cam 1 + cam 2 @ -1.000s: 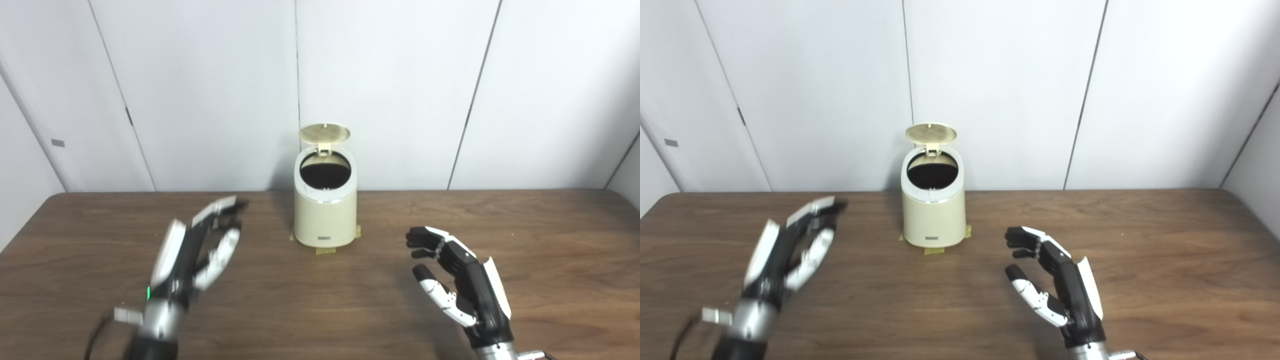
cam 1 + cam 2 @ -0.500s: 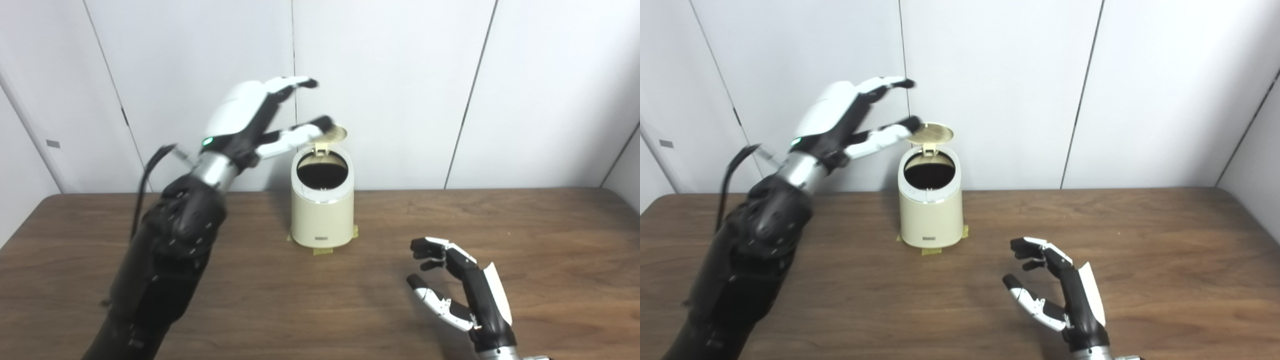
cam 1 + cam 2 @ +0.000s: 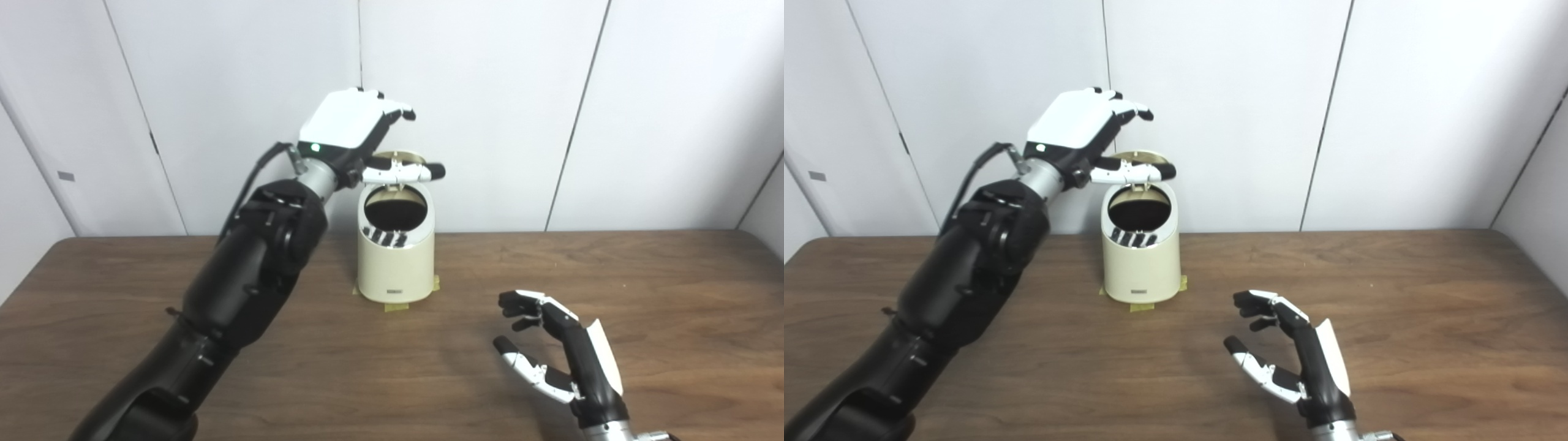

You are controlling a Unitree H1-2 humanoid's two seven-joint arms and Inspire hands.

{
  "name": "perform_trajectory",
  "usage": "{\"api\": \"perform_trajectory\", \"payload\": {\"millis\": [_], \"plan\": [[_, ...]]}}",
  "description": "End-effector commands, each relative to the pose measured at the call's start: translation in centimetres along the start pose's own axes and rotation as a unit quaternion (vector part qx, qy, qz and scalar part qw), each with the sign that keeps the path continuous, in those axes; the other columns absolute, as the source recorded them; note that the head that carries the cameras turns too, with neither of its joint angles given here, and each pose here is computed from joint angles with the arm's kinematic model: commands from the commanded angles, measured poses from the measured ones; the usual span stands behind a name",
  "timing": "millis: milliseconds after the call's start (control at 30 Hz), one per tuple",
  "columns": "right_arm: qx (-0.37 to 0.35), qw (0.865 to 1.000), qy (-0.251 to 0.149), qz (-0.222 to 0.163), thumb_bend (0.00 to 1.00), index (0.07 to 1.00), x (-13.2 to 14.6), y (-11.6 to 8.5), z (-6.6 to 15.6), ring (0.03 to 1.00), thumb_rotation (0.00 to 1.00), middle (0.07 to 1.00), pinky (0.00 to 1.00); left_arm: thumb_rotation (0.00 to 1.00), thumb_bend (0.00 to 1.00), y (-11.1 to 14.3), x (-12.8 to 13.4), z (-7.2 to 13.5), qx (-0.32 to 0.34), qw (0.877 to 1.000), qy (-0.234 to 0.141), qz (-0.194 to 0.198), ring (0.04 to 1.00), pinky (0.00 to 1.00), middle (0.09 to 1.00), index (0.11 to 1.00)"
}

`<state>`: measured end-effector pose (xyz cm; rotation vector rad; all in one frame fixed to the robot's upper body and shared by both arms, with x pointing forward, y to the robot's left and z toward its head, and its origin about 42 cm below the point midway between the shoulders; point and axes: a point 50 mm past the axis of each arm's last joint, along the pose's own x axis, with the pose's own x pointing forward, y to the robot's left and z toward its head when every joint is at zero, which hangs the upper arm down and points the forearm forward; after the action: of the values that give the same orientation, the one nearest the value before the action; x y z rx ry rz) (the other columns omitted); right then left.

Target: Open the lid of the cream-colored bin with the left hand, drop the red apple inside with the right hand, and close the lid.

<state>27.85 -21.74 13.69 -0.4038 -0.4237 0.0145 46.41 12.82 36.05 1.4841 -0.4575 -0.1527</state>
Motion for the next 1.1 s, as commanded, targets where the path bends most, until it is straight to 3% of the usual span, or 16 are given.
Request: {"api": "perform_trajectory", "payload": {"millis": [0,533,900,1067], "plan": [[-0.011,1.0,0.001,0.004,0.23,0.674,-0.1,0.3,-0.9,0.643,0.3,0.676,0.52,0.94,0.86,3.2,1.2,0.0,0.032,0.998,0.002,0.06,0.965,1.0,0.854,0.824],[-0.009,1.0,0.012,0.009,0.26,0.684,-0.2,0.6,-0.7,0.651,0.35,0.685,0.52,0.99,0.91,1.3,0.7,-0.1,0.035,0.999,0.013,0.029,0.97,1.0,0.871,0.827],[-0.016,1.0,0.015,0.011,0.26,0.683,0.0,0.7,-0.8,0.646,0.32,0.679,0.51,1.0,0.92,-0.7,-0.8,0.6,0.027,1.0,-0.005,0.015,0.952,1.0,0.856,0.819],[-0.015,1.0,0.013,0.011,0.26,0.682,0.2,0.8,-0.8,0.617,0.33,0.671,0.47,1.0,0.91,-2.6,-1.8,0.7,0.016,0.999,-0.006,-0.03,0.945,1.0,0.851,0.812]]}}
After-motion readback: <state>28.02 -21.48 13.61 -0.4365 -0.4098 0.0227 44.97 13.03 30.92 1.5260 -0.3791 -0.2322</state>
